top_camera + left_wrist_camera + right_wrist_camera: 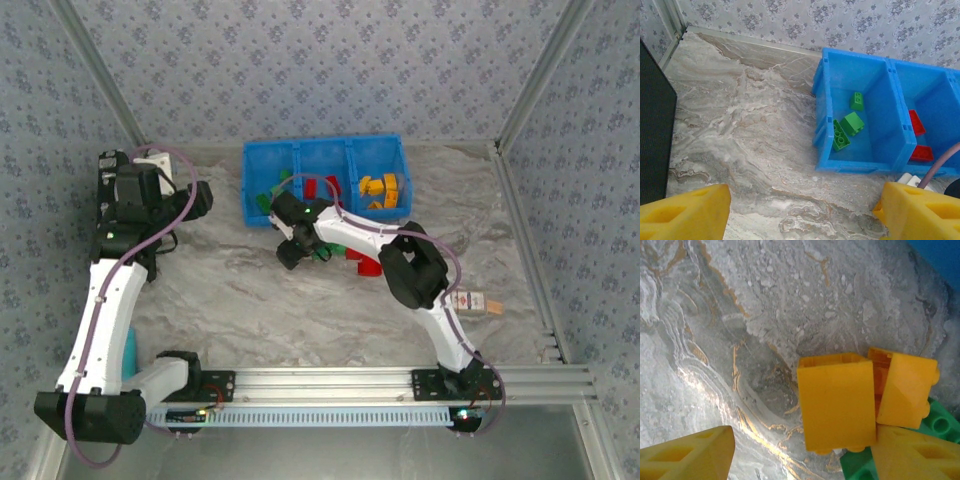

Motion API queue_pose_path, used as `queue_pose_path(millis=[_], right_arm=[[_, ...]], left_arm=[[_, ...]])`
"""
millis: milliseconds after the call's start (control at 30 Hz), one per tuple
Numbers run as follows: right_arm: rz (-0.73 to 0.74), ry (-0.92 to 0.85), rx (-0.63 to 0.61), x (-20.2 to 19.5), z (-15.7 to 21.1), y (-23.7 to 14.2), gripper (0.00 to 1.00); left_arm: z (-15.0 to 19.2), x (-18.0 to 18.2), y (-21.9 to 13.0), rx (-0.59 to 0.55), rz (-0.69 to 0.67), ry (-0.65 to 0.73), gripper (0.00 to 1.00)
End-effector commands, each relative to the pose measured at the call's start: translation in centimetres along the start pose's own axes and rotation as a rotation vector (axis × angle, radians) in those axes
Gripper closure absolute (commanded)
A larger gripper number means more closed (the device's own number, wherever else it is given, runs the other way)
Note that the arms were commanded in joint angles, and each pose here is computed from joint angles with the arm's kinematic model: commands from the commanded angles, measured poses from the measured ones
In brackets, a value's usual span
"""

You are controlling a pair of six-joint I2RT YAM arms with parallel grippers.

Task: Sort the legos into containers by color
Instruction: Pick up the lego from the center of the table, then place the lego in the container.

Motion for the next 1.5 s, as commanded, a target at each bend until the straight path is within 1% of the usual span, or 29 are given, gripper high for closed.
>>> queue_pose_path(millis=[0, 167, 267, 367, 467, 600, 633, 733, 833, 1000, 1100, 1200, 1267, 1367, 1467], right_arm=[[0.012, -0.006, 0.018, -0.2, -0.3, 0.3, 0.28], [0.004, -0.009, 0.026, -0.1, -0.7, 0.9, 0.31], [0.000, -0.011, 0.037, -0.1, -0.7, 1.3, 0.35], [0.002, -0.011, 0.048, -0.1, -0.5, 1.6, 0.42], [0.014, -0.012, 0.061, -0.3, -0.3, 1.8, 0.52], [0.025, -0.019, 0.068, -0.3, -0.2, 1.5, 0.63], [0.027, -0.023, 0.064, -0.3, -0.2, 1.2, 0.65], [0.032, -0.026, 0.038, -0.4, -0.4, -0.5, 0.68], [0.029, -0.021, 0.001, -0.5, -0.7, -3.1, 0.70], [-0.003, 0.010, -0.087, -1.0, -0.7, -8.8, 0.71], [0.019, 0.053, -0.131, -2.7, -0.2, -11.8, 0.70], [0.156, 0.126, -0.123, -6.6, 1.2, -14.2, 0.70], [0.250, 0.188, -0.127, -9.5, 2.3, -15.1, 0.70], [0.336, 0.304, -0.150, -13.6, 3.7, -15.5, 0.70], [0.367, 0.401, -0.163, -16.9, 4.8, -14.8, 0.70]], left_arm=[[-0.7, -0.3, -0.2, -0.008, 0.012, 0.020, 0.21], [-0.7, -0.3, -0.1, -0.004, 0.010, 0.021, 0.21], [-0.7, -0.3, 0.0, -0.003, 0.009, 0.024, 0.21], [-0.7, -0.2, 0.1, -0.002, 0.006, 0.024, 0.21], [-0.6, -0.2, 0.2, 0.000, 0.005, 0.024, 0.21], [-0.6, -0.2, 0.4, 0.004, 0.004, 0.023, 0.21], [-0.6, -0.2, 0.4, 0.003, 0.004, 0.021, 0.21], [-0.6, -0.2, 0.6, 0.006, 0.005, 0.020, 0.21], [-0.4, -0.2, 0.9, 0.010, 0.004, 0.016, 0.21], [-0.3, -0.1, 1.1, 0.012, 0.001, 0.019, 0.21], [-0.3, 0.0, 1.1, 0.011, -0.002, 0.023, 0.21], [-0.1, 0.1, 1.2, 0.013, 0.008, 0.023, 0.21], [0.0, 0.2, 1.2, 0.012, 0.013, 0.016, 0.21], [0.2, 0.3, 1.4, 0.019, 0.010, 0.011, 0.21], [0.5, 0.0, 1.5, 0.044, 0.033, -0.013, 0.21]])
Point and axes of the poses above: each hand's point on the last joint's axis, 136 mm out from that joint toward the fingers, its own y axis out along the fingers, its own x axis along the line the jaws close on, z = x × y, the point moved 5 cm from there along -y, back along the fingers, and after that the axes turned 12 degrees about -y, right-handed, at the moved point
